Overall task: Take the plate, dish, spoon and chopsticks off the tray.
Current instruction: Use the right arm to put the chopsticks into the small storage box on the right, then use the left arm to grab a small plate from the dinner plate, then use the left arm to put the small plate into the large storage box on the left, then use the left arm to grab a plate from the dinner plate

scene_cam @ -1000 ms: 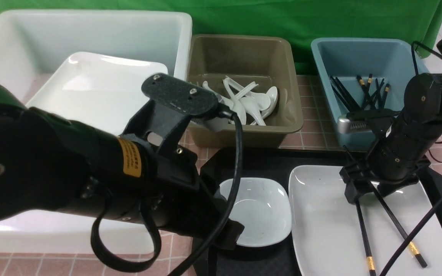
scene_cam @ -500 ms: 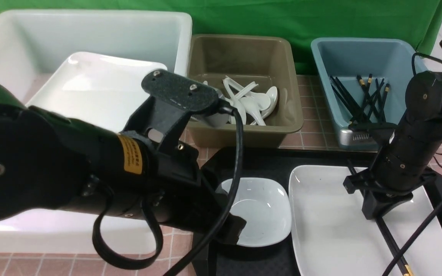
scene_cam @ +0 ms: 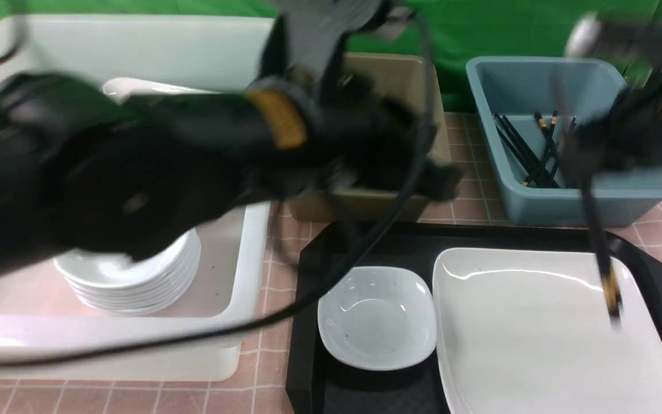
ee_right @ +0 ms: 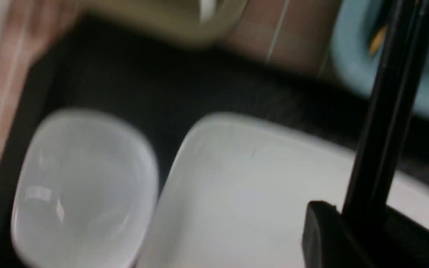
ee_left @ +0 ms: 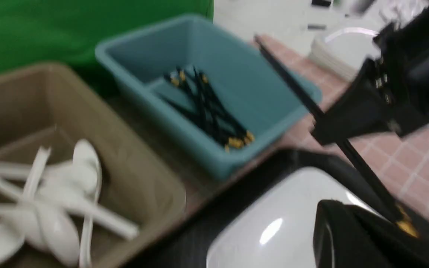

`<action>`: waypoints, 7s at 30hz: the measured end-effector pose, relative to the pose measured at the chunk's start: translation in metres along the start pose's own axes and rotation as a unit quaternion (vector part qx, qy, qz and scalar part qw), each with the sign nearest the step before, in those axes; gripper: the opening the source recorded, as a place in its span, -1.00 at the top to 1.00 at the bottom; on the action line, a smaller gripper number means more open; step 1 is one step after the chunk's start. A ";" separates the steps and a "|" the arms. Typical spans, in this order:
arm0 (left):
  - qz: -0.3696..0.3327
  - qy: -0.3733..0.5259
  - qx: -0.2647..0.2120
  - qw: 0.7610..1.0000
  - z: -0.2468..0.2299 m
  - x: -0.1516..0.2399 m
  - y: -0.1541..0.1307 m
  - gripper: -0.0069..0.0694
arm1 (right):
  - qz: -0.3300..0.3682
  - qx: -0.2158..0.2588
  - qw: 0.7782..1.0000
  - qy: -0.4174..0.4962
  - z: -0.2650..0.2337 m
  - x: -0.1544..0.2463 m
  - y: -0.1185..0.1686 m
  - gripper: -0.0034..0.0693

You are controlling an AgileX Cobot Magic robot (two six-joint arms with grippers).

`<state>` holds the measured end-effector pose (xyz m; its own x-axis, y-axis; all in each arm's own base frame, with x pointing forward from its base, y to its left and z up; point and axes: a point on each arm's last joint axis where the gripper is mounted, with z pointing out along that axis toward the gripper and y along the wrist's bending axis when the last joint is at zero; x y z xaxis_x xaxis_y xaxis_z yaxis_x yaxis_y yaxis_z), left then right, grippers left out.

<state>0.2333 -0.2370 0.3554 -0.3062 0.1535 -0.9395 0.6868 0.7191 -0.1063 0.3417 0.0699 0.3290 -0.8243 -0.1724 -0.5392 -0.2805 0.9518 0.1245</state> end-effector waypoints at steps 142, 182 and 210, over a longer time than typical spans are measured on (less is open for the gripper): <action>-0.331 0.290 -0.200 0.875 -0.112 0.105 0.280 0.74 | -0.295 -0.322 0.895 -0.088 -0.100 0.072 0.174 0.82; -0.077 0.359 -0.019 0.930 0.176 0.068 0.038 -0.03 | -0.140 0.093 0.986 -0.022 -0.168 0.143 0.044 0.82; -0.147 0.347 -0.002 0.926 0.236 0.130 0.043 0.37 | -0.133 0.072 0.987 -0.053 -0.178 0.151 0.046 0.82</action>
<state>0.3790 -0.3463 0.1518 -0.8307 0.3482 -0.4343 0.5045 0.8008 -0.3229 0.1165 0.0420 0.4016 -0.6728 -0.4000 -0.6224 -0.3999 0.9044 -0.1490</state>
